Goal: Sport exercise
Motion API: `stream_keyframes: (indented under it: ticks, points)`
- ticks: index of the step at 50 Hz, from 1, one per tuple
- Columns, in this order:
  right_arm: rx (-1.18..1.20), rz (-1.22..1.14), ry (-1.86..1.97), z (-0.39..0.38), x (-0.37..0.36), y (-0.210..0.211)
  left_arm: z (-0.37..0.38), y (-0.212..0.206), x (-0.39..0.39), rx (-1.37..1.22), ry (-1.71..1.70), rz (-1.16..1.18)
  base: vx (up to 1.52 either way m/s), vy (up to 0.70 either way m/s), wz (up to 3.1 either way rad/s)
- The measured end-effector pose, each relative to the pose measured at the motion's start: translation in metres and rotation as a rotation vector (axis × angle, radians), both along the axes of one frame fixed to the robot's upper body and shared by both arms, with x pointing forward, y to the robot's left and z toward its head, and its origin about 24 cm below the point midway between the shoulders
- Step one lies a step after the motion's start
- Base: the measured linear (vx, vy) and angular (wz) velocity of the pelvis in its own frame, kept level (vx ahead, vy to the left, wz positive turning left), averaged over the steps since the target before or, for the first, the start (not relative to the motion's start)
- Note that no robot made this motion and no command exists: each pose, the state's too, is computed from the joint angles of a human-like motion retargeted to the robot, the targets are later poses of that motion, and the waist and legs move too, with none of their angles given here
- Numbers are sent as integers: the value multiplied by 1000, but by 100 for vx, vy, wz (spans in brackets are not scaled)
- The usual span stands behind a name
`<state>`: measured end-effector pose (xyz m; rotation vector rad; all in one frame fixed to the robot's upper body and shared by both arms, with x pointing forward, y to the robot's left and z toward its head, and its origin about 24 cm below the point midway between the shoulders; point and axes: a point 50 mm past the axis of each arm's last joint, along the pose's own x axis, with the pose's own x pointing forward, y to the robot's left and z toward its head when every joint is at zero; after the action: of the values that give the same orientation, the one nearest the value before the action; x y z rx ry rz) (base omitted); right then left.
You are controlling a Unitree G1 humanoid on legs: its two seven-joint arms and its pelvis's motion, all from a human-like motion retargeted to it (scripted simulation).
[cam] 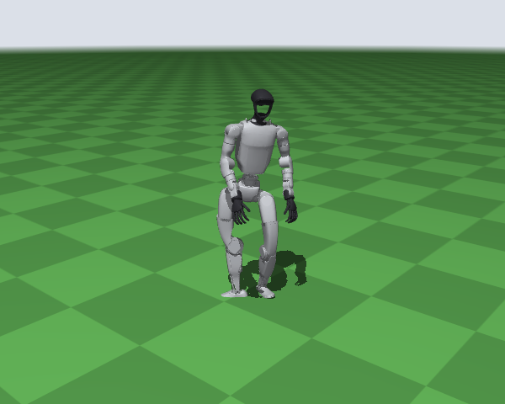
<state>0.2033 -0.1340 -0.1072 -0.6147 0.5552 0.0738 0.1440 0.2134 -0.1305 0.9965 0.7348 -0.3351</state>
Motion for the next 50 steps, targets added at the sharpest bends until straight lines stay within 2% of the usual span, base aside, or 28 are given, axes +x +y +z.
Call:
stream_keyframes:
  ticks: [26, 40, 45, 50]
  points:
    - [-143, -52, 213, -30, -44, -32, 1, -18, 5, -57, 30, -117, 5, 3, 108]
    - [-203, 132, 78, -15, -21, -17, 2, -26, 12, -39, 11, -174, 0, -21, 64]
    - [-212, 200, -62, 5, 4, -7, 0, -41, 17, -17, 23, -285, -4, -22, 17]
    - [-209, 222, -124, 17, 17, -9, 2, -74, 28, 24, 37, -540, -4, -13, 34]
